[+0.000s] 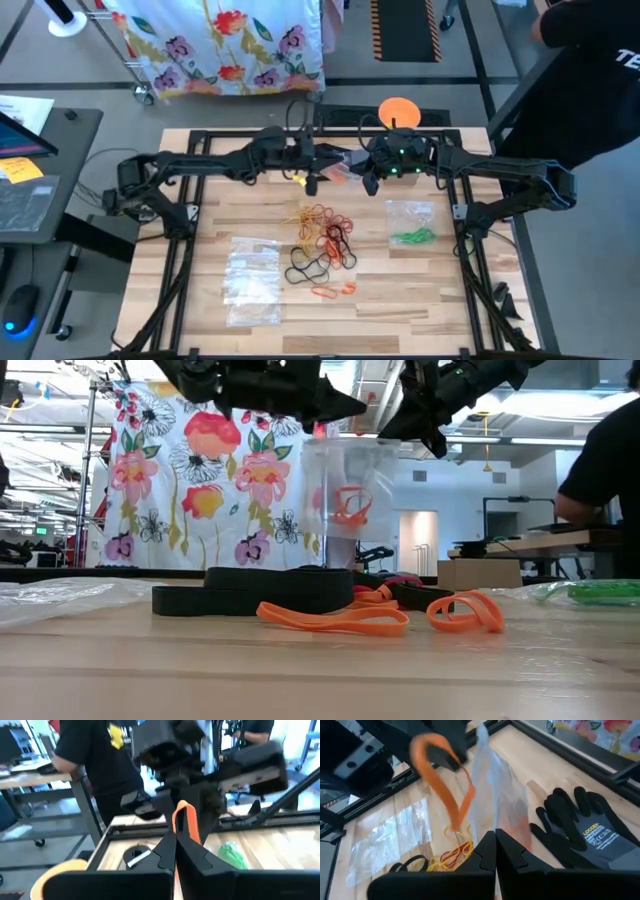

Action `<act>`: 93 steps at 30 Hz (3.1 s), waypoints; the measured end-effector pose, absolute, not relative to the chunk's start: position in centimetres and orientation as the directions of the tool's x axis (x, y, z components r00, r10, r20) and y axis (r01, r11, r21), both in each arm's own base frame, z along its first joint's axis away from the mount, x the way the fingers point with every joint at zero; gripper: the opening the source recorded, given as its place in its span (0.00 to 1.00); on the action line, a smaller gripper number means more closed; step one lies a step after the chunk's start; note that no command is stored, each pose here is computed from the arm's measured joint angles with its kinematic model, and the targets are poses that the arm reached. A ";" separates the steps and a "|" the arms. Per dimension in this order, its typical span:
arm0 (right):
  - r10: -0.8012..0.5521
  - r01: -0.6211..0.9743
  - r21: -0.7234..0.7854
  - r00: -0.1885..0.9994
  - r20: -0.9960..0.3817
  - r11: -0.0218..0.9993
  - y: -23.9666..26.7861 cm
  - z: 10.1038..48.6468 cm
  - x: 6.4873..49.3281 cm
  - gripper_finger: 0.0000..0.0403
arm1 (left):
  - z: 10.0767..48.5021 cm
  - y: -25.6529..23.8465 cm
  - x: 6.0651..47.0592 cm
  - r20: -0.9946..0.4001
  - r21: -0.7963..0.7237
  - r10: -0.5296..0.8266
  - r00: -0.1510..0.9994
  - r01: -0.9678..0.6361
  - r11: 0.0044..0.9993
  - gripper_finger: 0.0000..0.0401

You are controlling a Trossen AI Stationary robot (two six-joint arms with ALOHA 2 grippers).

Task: Sort rubber bands
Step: Put the orange rubber band into the transparent zip bag

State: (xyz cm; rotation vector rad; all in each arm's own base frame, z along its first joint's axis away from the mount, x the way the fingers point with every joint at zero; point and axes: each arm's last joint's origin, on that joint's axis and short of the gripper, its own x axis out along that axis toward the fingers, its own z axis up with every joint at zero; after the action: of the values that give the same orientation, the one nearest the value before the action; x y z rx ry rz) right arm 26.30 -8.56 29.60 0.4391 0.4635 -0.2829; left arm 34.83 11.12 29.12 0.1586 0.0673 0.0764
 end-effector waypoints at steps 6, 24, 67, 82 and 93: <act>-0.152 0.344 0.347 0.865 -0.477 0.872 -8.5 29.7 26.3 0.00 | 28.6 11.3 35.3 -0.121 0.174 0.088 0.989 -0.066 0.983 0.00; -0.176 0.363 0.347 0.866 -0.467 0.865 -9.0 29.8 26.2 0.00 | 26.6 11.1 34.9 -0.321 0.154 0.106 0.941 -0.059 0.986 0.00; -0.256 0.428 0.041 0.613 -0.748 0.903 8.5 18.8 36.4 0.60 | 19.8 1.4 23.7 -0.266 0.115 -0.227 0.937 0.265 0.957 0.00; -0.419 0.503 -0.177 0.422 -0.804 0.846 9.9 15.8 38.3 0.45 | 19.7 1.4 23.6 -0.282 0.090 -0.238 0.929 0.273 0.958 0.00; -0.434 0.507 -0.176 0.450 -0.780 0.844 10.1 17.9 37.5 0.45 | 19.6 1.4 23.6 -0.286 0.089 -0.238 0.928 0.273 0.958 0.00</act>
State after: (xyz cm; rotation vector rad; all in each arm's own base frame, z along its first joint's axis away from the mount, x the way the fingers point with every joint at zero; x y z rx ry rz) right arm 37.51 10.07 17.94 0.0867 0.9379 -0.5824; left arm 23.60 1.42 19.62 0.1282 0.2771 -0.2622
